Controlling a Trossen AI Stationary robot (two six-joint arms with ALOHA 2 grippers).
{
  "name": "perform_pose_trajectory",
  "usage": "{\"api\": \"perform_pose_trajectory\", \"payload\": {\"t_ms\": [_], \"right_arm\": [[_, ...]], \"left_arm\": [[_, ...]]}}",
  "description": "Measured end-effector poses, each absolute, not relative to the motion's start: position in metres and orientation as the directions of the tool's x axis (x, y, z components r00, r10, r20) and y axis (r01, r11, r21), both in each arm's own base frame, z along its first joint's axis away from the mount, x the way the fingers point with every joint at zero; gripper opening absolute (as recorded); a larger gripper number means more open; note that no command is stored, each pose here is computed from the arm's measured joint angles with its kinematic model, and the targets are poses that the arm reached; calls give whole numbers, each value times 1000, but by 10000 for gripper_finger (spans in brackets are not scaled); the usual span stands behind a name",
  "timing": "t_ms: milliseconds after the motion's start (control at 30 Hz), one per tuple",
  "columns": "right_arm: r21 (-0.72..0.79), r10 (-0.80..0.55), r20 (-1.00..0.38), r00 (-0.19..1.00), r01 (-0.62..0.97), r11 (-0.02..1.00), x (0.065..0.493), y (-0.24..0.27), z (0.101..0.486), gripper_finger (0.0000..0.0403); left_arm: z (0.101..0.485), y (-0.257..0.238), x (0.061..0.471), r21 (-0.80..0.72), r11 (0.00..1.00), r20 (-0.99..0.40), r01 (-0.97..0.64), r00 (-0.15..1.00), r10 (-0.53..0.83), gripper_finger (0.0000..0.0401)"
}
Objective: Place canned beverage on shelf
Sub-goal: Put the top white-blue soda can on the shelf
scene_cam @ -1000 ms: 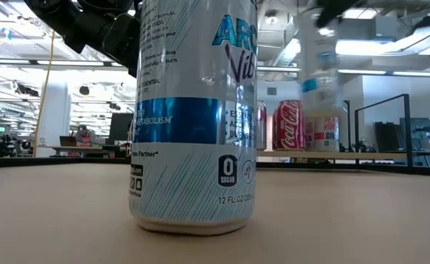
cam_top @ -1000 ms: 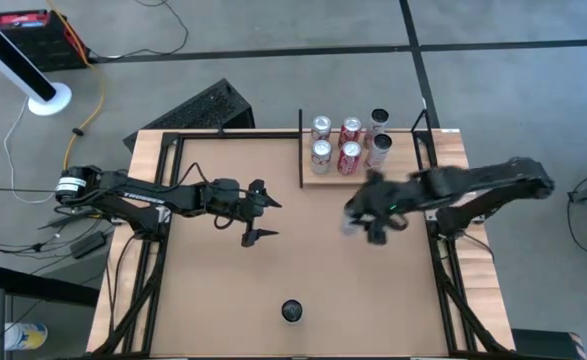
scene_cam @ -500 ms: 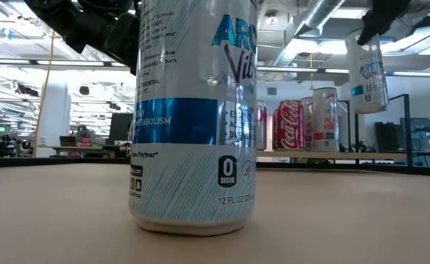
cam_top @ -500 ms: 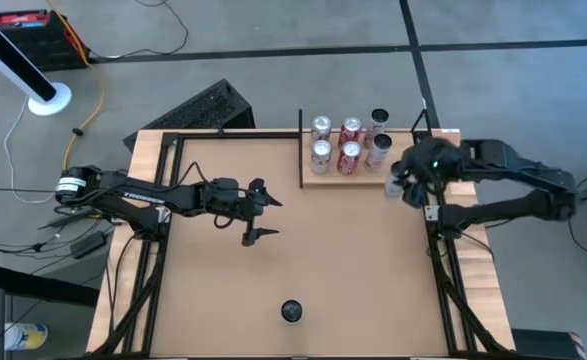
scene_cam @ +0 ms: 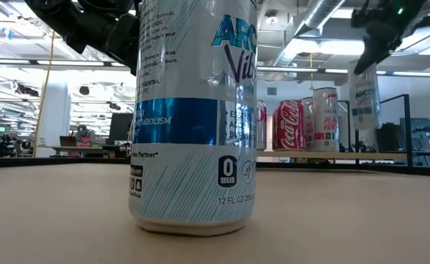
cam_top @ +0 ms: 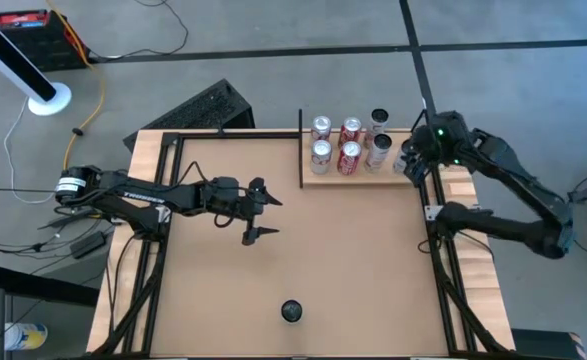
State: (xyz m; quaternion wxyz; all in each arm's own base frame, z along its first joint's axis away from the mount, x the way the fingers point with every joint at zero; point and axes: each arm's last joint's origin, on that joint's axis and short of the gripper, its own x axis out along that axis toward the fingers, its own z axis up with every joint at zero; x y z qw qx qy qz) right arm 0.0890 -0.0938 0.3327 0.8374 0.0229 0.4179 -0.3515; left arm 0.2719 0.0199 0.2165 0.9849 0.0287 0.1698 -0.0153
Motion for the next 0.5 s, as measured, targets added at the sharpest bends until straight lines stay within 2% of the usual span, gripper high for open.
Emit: {"api": "perform_pose_trajectory", "payload": {"t_ms": [200,500], "right_arm": [[-206,-557,-741,374,663,720,78,-125,313,292],[-147,-534,-720,443,654,742,75,-122,316,292]], "left_arm": [[216,20,272,26,999,-335,44,942,-32,366],[217,20,272,37,998,-327,50,944,-36,366]]}}
